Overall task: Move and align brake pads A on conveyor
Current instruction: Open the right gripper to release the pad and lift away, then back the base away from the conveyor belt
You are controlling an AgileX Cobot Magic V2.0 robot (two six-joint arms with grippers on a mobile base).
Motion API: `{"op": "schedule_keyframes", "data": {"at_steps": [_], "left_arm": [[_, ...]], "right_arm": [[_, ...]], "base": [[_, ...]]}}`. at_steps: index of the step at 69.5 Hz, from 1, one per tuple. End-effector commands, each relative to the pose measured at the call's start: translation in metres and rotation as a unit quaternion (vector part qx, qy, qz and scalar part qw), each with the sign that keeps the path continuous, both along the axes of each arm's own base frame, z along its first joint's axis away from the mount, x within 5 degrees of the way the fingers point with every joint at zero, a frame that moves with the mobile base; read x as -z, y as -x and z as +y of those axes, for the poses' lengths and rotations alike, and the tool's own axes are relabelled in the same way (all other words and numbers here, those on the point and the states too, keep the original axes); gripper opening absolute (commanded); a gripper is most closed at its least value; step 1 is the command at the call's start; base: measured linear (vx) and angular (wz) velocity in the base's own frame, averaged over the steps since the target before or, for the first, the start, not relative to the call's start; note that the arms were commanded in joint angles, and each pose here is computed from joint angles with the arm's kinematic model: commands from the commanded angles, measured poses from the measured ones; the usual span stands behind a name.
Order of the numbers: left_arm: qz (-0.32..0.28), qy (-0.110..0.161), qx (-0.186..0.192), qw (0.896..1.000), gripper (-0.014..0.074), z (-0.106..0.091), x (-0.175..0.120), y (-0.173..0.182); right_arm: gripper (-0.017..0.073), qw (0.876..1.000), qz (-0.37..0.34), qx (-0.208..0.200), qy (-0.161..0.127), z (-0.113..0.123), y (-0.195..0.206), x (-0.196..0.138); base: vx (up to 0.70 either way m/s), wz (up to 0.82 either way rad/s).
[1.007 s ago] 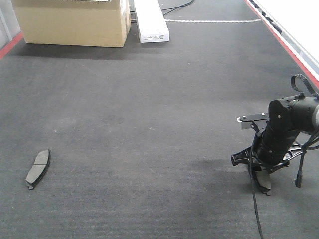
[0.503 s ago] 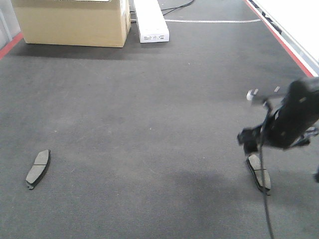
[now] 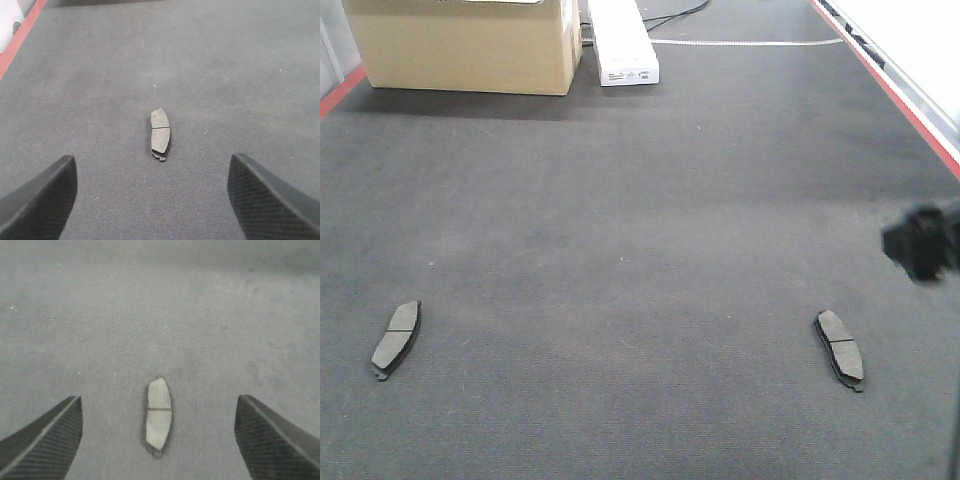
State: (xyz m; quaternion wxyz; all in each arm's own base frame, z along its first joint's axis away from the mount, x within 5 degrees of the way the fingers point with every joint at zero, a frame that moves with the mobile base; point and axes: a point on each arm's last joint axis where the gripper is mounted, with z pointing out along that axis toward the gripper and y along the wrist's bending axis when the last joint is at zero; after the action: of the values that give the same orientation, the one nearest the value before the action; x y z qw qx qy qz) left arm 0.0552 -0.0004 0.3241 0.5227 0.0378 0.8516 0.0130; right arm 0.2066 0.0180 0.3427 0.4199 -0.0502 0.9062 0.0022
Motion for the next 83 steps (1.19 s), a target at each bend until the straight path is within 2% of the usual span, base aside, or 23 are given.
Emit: {"op": "schedule_keyframes", "data": {"at_steps": [1,15,34,83], "left_arm": [[-0.037,0.005,0.002,0.999,0.0575,-0.001,-0.012,-0.002],[-0.037,0.005,0.002,0.999,0.0575,-0.001,-0.012,-0.002],[-0.037,0.005,0.002,0.999,0.0575,-0.001,-0.012,-0.002],[-0.037,0.005,0.002,0.999,0.0575,-0.001,-0.012,-0.002]], "right_arm": [[0.0585,0.997,-0.072,-0.002,-0.002,-0.004,0.025,-0.008],[0.0582,0.995,-0.103,-0.001,-0.008,-0.008,0.079,0.013],[0.0582,0.988,-0.155,-0.002,-0.011,-0.012,0.121,0.029],[0.0582,0.985,-0.169,-0.002,-0.011,-0.013,0.130,0.031]], "base": [[0.00,0.00],[0.00,0.00],[0.00,0.00],[0.00,0.00]]}}
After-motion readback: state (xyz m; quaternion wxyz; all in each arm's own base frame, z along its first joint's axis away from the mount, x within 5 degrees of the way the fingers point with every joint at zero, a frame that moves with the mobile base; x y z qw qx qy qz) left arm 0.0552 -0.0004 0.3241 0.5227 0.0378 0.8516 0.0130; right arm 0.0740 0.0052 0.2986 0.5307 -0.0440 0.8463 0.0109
